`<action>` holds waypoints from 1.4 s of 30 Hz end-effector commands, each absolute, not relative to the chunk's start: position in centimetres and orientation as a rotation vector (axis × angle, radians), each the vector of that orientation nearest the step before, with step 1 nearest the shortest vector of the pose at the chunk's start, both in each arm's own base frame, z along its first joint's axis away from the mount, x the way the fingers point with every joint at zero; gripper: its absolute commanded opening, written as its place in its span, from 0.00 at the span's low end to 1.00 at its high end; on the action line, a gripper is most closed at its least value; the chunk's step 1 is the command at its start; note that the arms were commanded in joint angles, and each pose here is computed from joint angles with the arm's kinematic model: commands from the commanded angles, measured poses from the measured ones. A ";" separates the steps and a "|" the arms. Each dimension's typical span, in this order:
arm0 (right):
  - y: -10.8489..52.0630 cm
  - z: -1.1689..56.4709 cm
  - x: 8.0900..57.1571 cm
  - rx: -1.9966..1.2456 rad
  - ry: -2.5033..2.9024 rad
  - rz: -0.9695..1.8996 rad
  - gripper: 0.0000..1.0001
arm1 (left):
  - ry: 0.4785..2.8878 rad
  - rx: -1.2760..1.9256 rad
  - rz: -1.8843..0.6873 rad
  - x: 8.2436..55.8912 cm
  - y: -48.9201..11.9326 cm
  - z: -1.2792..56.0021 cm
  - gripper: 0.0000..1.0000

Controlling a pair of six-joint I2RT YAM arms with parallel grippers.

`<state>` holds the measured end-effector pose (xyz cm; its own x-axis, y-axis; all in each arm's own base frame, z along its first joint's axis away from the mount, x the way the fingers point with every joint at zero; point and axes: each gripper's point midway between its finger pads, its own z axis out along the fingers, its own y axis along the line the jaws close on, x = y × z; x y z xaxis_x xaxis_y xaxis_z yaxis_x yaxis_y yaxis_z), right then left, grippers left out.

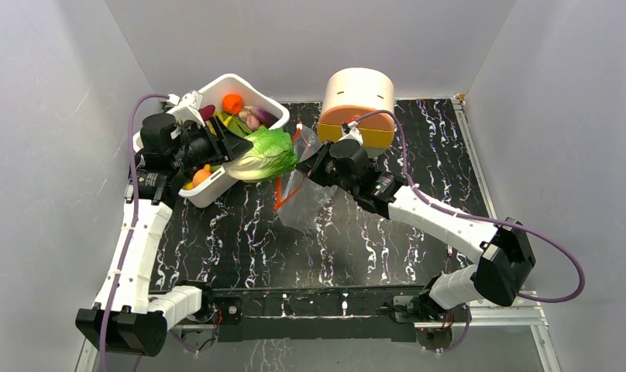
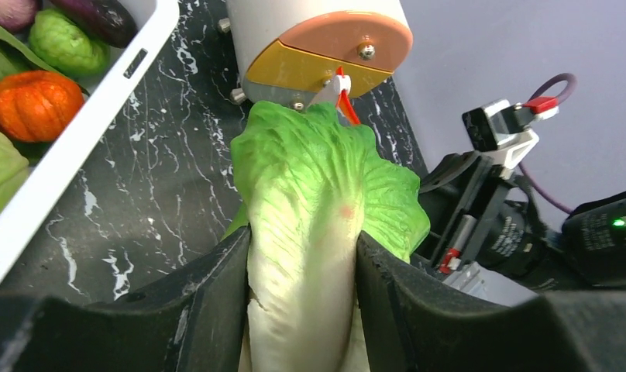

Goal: Place the food in the zip-top bag and seal the zipper
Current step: Place the fake vegetable at the center of the board.

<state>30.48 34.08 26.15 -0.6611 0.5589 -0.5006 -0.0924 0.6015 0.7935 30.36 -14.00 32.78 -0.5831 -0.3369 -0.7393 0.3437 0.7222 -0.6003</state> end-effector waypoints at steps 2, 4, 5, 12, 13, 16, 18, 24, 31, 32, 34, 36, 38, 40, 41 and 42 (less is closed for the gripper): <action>34.0 27.2 30.6 0.289 2.035 1.056 0.00 | 1.886 -0.055 -1.070 28.5 -15.1 37.5 0.44; 33.6 26.0 30.1 0.289 2.068 1.043 0.00 | 1.838 -0.073 -1.106 28.2 -15.2 38.1 0.43; 33.4 25.5 29.8 0.290 2.080 1.034 0.00 | 1.820 -0.080 -1.104 28.3 -15.1 38.2 0.42; 25.9 23.6 29.3 0.328 2.118 0.615 0.00 | 1.882 -0.142 -1.025 31.0 -14.4 32.2 0.41; 24.7 23.8 29.2 0.332 2.108 0.570 0.00 | 1.902 -0.140 -1.040 31.2 -14.7 31.1 0.40; 22.0 25.4 28.3 0.333 2.065 0.499 0.00 | 1.968 -0.141 -1.070 31.7 -15.7 28.3 0.40; 20.3 26.6 27.8 0.325 2.042 0.450 0.00 | 2.009 -0.126 -1.039 31.8 -16.5 26.7 0.40; 17.1 29.0 26.8 0.328 2.011 0.341 0.00 | 2.084 -0.098 -0.954 32.0 -19.4 21.5 0.38; 17.7 27.8 26.6 0.289 2.027 0.366 0.00 | 2.183 -0.141 -0.990 31.5 -21.9 13.8 0.40; 18.0 27.7 26.6 0.281 2.030 0.384 0.00 | 2.216 -0.133 -0.988 31.1 -22.1 12.9 0.43; 18.4 27.2 26.5 0.265 2.043 0.397 0.00 | 2.266 -0.129 -0.970 30.0 -22.2 11.4 0.50; 18.5 26.4 26.5 0.249 2.061 0.386 0.00 | 2.301 -0.139 -0.947 28.9 -21.9 10.4 0.55; 18.8 25.8 26.5 0.224 2.076 0.375 0.00 | 2.315 -0.143 -0.939 27.9 -21.5 10.1 0.63; 19.3 25.5 26.5 0.192 2.089 0.390 0.00 | 2.329 -0.146 -0.927 27.2 -21.1 10.3 0.69; 19.7 25.4 26.4 0.177 2.091 0.406 0.00 | 2.334 -0.141 -0.917 26.9 -20.9 10.6 0.72; 20.1 25.5 26.4 0.161 2.091 0.428 0.00 | 2.336 -0.132 -0.910 26.7 -20.7 11.1 0.75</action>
<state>25.80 18.50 24.29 -0.5508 0.2774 -0.7872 0.0181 0.9469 0.3211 27.00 -21.20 8.69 -0.8309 -0.3029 -0.4668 0.0913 0.7533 -0.6513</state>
